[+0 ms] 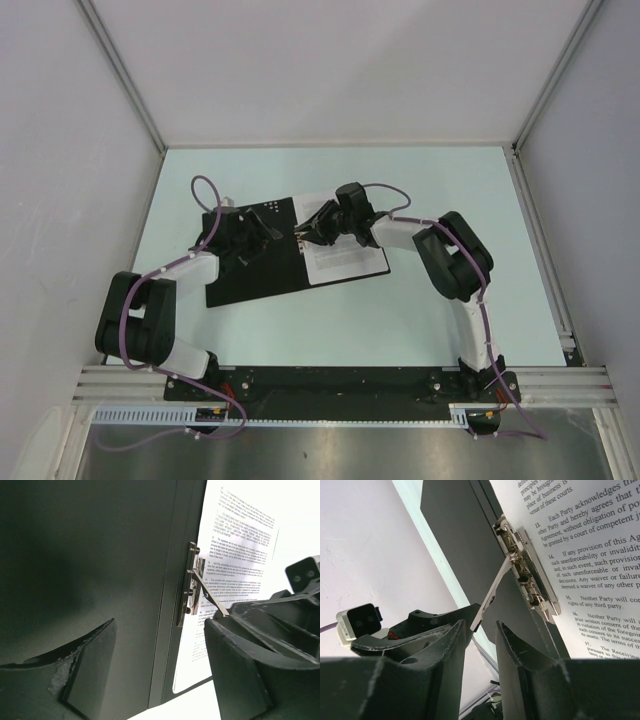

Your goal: Put the files into the folder

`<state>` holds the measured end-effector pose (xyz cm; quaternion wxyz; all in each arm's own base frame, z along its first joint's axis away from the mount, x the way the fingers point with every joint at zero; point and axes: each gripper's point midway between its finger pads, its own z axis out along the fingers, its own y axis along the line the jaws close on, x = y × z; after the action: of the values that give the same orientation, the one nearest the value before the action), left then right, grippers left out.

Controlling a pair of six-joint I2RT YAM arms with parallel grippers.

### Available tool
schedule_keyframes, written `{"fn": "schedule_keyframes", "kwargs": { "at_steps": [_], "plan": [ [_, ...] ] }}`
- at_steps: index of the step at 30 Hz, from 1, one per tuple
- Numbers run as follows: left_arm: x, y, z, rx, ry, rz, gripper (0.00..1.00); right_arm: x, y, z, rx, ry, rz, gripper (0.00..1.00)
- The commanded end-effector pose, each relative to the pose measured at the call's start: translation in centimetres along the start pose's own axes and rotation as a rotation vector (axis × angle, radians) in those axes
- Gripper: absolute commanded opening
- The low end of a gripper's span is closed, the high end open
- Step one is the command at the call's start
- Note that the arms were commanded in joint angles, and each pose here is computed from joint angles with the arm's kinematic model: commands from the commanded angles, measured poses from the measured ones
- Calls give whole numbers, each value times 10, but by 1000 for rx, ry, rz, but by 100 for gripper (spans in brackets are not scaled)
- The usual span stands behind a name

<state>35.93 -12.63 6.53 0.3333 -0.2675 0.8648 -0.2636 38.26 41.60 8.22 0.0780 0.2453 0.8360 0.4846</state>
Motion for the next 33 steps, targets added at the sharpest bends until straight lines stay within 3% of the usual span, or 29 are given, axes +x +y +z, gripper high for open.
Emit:
{"fn": "schedule_keyframes", "kwargs": {
  "at_steps": [1, 6, 10, 15, 25, 33],
  "plan": [
    [-18, -20, -8, 65, -58, -1, 77, 5, 13, 6, -48, 6, 1, 32],
    [-19, -21, -8, 67, -58, 2, 77, 7, 14, 7, -51, 5, 2, 24],
    [-19, -21, -5, 63, -49, 4, 77, 9, 14, 7, -46, 5, -3, 9],
    [-16, -20, 8, 48, -10, 10, 77, 10, 8, 4, -31, 0, -6, 1],
    [2, 21, 41, -142, 106, -14, 75, 4, -39, -5, 71, -9, -60, 0],
    [5, 36, 43, -196, 138, -8, 72, -15, -100, -12, 272, -61, -254, 0]
  ]
}}
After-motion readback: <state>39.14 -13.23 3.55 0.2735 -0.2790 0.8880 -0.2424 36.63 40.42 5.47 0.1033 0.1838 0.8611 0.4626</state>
